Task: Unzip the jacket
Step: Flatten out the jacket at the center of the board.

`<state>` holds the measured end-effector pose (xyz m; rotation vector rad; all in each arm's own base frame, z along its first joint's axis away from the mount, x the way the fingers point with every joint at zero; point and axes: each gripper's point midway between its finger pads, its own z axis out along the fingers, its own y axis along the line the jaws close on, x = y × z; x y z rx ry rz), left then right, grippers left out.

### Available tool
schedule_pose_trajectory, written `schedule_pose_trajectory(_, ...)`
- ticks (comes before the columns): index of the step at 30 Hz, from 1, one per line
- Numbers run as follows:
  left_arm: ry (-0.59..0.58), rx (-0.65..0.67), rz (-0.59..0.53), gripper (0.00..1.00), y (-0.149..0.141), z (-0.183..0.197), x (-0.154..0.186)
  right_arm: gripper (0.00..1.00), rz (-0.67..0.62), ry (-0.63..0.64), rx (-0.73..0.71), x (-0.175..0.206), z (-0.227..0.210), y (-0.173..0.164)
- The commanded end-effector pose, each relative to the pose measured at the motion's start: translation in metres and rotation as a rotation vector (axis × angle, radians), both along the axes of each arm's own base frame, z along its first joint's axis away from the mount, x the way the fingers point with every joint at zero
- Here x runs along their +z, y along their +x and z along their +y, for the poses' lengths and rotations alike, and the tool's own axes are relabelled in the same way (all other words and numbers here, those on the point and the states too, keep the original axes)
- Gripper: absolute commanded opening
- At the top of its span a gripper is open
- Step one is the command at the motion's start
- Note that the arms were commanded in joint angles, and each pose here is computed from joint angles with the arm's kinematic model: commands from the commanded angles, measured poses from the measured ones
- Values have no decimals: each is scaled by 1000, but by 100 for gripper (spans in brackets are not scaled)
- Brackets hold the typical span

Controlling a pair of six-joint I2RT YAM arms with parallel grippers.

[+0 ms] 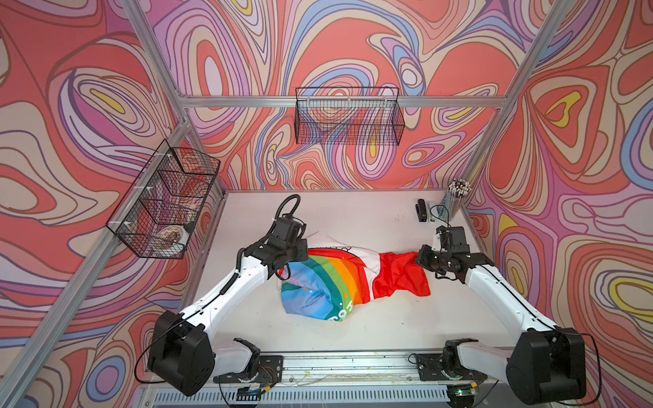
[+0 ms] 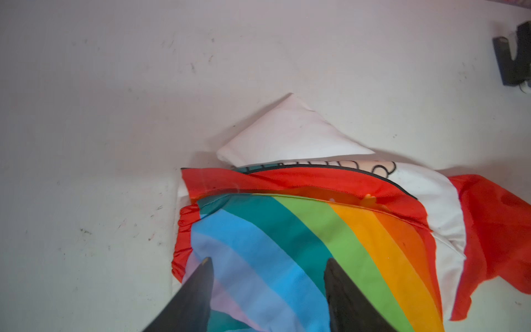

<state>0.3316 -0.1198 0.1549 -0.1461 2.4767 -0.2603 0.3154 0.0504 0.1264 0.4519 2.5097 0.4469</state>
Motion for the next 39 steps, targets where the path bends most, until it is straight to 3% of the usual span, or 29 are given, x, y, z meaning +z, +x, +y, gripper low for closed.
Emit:
schedule_pose_trajectory(1,-129,52,34,61,-2,8,-13,0,-17,13,40,9,5,2)
schedule_pose_trajectory(11,-44,161,162,69,1,45,-63,0,-4,30,74,9,11,-2)
schedule_pose_trajectory(20,-81,197,218,69,8,57,-94,0,1,38,92,10,13,-1)
schedule_pose_trajectory(28,-165,156,242,63,18,47,-111,0,2,49,102,9,16,1)
schedule_pose_trajectory(34,-152,157,277,60,16,48,-124,0,4,50,104,8,16,0)
schedule_pose_trajectory(39,-163,155,292,49,15,46,-128,0,3,52,103,8,16,0)
